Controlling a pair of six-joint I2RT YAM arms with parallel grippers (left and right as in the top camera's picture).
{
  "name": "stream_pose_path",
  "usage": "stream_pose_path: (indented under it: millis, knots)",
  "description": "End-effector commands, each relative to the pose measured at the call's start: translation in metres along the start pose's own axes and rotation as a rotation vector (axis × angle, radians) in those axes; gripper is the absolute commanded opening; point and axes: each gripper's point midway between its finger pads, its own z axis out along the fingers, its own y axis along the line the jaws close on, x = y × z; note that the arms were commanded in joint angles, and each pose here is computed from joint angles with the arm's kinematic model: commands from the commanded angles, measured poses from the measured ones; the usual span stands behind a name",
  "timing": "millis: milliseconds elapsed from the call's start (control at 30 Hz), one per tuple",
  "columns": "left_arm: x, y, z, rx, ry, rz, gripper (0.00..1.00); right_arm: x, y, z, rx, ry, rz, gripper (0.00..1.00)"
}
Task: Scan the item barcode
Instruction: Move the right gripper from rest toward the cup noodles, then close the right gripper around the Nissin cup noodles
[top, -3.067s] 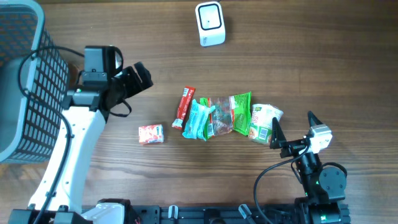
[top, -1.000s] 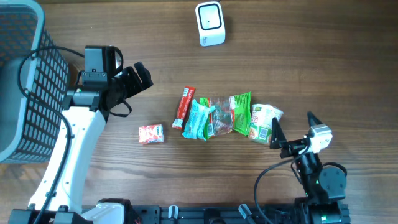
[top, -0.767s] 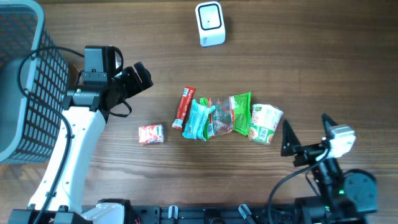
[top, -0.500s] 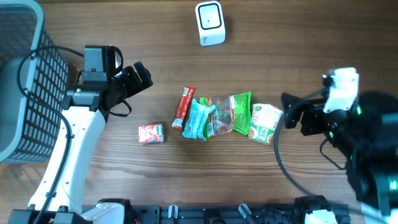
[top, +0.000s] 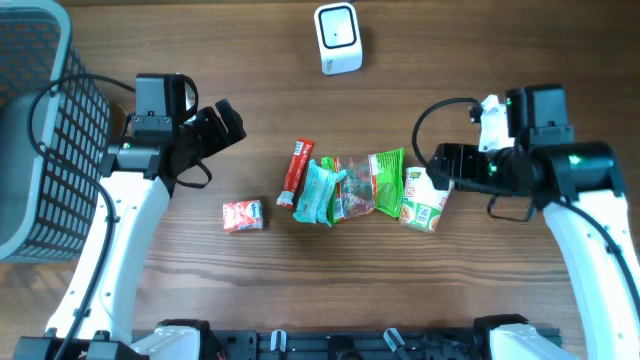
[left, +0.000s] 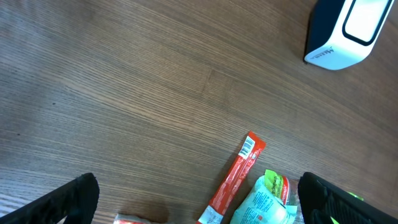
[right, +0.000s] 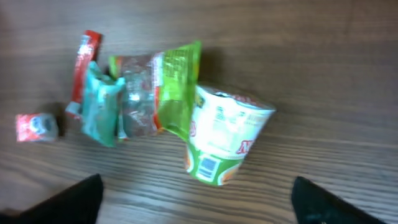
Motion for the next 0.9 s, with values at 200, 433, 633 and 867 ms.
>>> stream_pose_path:
  millis: [200,433,633,867]
  knots:
    - [-0.002,0.002,-0.002,-0.007,-0.012,-0.001,1.00,0.026,-0.029,0.071,-0.106,0.217,0.147,1.00]
    - [-0.002,0.002,-0.002,-0.007,-0.012,-0.001,1.00,0.046,-0.021,0.112,-0.398,0.129,0.126,1.00]
    - [-0.002,0.002,-0.002,-0.007,-0.012,-0.001,1.00,0.041,-0.026,0.132,-0.408,0.025,0.081,1.00]
    - [-0.002,0.002,-0.002,-0.007,-0.012,-0.001,1.00,0.033,-0.023,0.133,-0.432,-0.002,0.104,0.99]
